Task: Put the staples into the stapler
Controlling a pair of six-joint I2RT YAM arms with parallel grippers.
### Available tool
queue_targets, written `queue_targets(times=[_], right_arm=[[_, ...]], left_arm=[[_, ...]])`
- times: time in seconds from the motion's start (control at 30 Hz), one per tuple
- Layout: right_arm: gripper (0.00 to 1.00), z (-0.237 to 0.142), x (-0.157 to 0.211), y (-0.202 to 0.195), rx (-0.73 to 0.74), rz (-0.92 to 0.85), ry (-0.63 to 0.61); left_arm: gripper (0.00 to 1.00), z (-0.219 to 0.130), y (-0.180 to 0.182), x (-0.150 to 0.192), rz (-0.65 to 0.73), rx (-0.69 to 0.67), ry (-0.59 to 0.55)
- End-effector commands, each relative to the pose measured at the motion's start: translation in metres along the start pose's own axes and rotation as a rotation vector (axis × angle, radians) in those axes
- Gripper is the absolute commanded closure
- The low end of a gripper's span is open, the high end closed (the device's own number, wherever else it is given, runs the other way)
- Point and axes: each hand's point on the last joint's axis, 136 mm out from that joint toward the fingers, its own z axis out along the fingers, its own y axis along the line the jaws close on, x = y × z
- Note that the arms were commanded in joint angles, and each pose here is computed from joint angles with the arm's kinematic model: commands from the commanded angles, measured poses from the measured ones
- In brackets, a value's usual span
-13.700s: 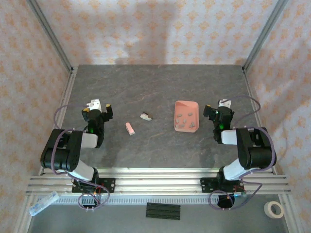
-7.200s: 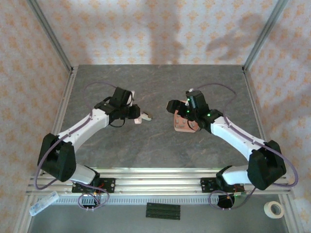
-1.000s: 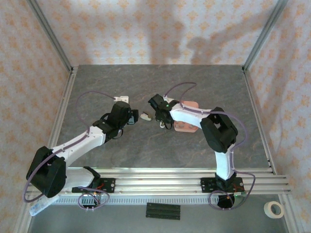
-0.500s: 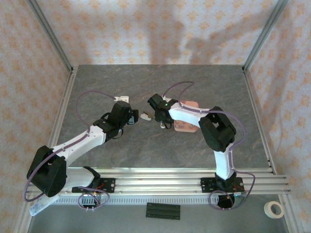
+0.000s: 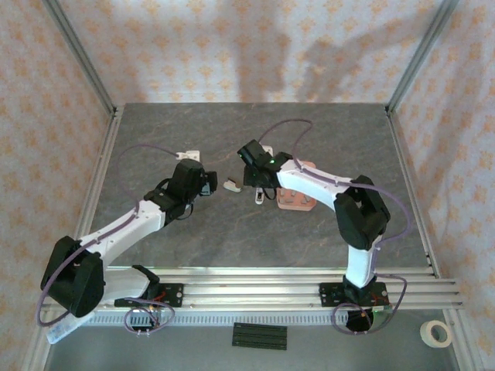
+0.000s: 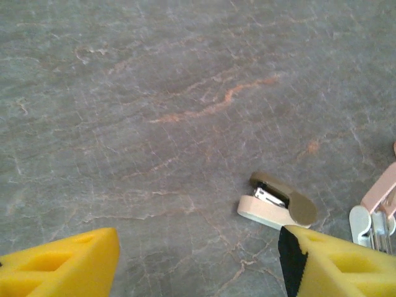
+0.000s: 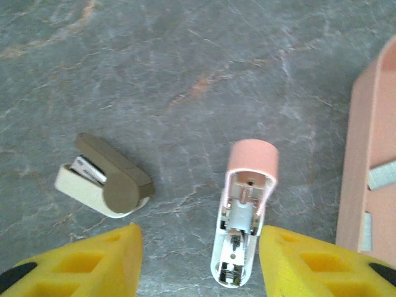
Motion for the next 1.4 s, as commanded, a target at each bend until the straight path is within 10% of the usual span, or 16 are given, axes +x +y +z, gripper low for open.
queue_targets(times=[0.0, 0.27, 0.8, 1.0, 1.17, 1.37], right_arm=[[0.45, -0.002, -0.003, 0.017, -0.048, -0.131, 0.036], [0.2, 0.019, 0.003, 0.049, -0.125, -0.396, 0.115], [0.16, 0.071, 0.017, 0.073, -0.142, -0.686, 0.214], [0.25, 0.089, 0.017, 0.076, -0.129, -0.7, 0.226], [0.58, 0.091, 0.014, 0.079, -0.132, -0.692, 0.213], [0.71, 0.065, -0.007, 0.088, -0.168, -0.643, 0.109]], left_arm=[[0.3, -0.004, 0.017, 0.004, -0.078, -0.023, 0.004], [0.3, -0.009, 0.041, 0.005, -0.183, -0.037, -0.01], [0.3, -0.013, 0.05, 0.004, -0.2, -0.056, -0.012], [0.3, -0.014, 0.051, 0.004, -0.204, -0.058, -0.014], [0.31, -0.016, 0.052, 0.004, -0.203, -0.06, -0.018], [0.31, -0.018, 0.05, 0.005, -0.198, -0.047, -0.022]])
